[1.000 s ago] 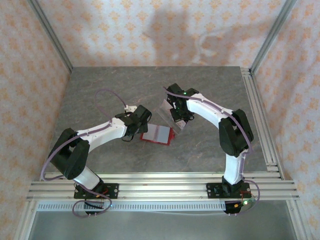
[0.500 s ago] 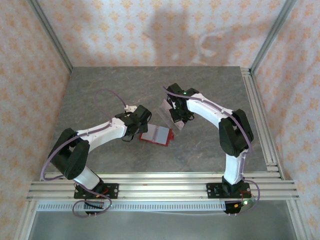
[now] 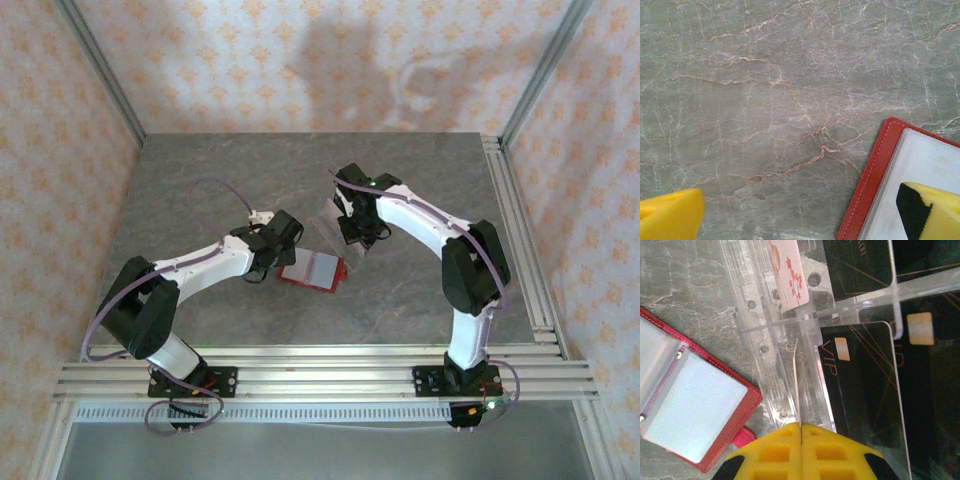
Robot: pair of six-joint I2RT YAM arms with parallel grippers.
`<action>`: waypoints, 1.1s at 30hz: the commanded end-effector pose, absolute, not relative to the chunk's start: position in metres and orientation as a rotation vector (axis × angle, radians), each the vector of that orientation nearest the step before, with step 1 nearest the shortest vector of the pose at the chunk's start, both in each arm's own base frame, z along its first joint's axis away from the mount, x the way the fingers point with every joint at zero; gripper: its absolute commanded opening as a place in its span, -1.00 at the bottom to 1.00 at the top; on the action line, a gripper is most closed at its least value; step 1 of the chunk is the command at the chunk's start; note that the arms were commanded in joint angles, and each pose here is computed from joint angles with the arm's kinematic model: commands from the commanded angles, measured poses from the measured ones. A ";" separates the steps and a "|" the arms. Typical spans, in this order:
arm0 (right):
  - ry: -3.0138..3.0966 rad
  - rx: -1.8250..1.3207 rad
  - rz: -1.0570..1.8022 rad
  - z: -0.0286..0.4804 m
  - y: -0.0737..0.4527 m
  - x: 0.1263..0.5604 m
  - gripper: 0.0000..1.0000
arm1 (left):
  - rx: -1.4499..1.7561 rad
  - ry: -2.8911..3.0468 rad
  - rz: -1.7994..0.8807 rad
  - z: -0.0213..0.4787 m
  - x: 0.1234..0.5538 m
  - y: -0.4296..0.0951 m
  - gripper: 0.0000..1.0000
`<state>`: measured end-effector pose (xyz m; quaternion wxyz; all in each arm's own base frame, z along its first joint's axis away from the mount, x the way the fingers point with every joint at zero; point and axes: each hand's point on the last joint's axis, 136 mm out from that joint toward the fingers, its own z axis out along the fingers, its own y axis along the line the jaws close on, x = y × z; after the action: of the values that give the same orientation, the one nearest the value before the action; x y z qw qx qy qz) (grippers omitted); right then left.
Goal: Put the credit cards into the card holder
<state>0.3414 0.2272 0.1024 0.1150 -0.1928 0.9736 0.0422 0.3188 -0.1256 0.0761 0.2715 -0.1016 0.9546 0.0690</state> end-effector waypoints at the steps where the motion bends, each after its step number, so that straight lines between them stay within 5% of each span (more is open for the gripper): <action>1: 2.797 -0.525 0.178 0.140 0.227 0.341 -1.00 | -0.269 2.546 0.247 0.084 0.315 -0.117 1.00; 20: 2.668 -0.387 0.560 0.194 0.257 0.327 -1.00 | -0.261 2.604 0.496 0.058 0.299 -0.090 1.00; 33: 2.610 -0.205 0.780 0.189 0.262 0.310 -1.00 | -0.238 2.651 0.411 0.038 0.287 -0.107 0.99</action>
<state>0.3060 0.2584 0.1734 0.1779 -0.0945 0.9479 0.2468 0.2907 -0.1037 0.0407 0.2188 -0.0836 0.9607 0.1492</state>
